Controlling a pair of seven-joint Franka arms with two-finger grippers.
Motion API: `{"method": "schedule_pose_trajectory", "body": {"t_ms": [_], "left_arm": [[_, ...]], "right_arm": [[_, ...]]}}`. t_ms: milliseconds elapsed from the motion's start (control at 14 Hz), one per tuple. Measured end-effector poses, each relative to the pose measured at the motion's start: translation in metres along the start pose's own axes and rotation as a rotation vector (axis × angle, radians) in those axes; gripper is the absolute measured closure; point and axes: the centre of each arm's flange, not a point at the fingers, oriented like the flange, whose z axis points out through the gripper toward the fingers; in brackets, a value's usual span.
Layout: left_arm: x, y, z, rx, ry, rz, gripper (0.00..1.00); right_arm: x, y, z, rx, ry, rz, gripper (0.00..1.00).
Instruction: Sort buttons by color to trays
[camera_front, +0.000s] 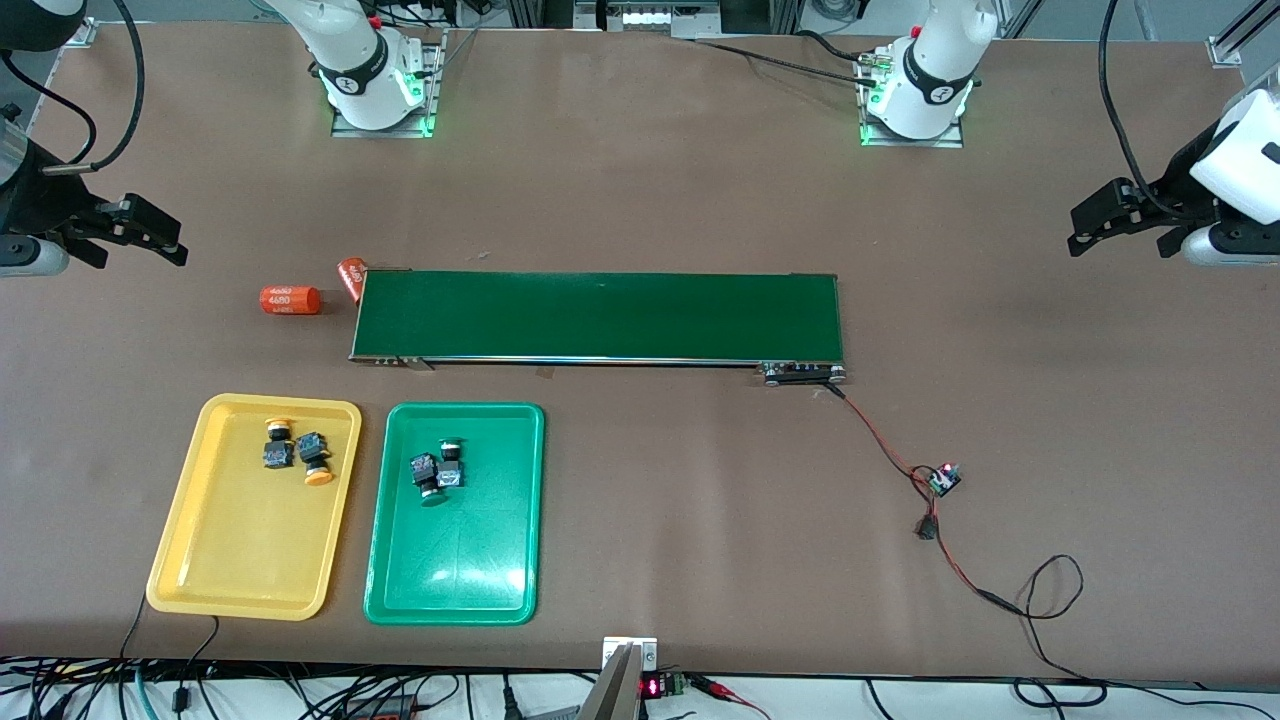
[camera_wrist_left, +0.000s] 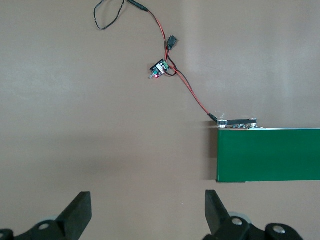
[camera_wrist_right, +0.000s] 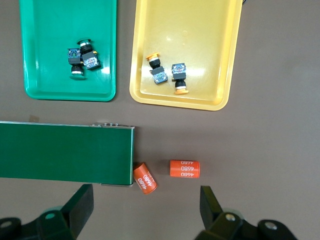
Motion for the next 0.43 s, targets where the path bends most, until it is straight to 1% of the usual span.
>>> {"method": "schedule_pose_trajectory", "body": {"t_ms": [430], "left_arm": [[-0.0001, 0.0001, 0.0000, 0.000, -0.001, 0.000, 0.00]], "right_arm": [[0.0000, 0.0083, -0.0029, -0.001, 0.006, -0.033, 0.05]]}}
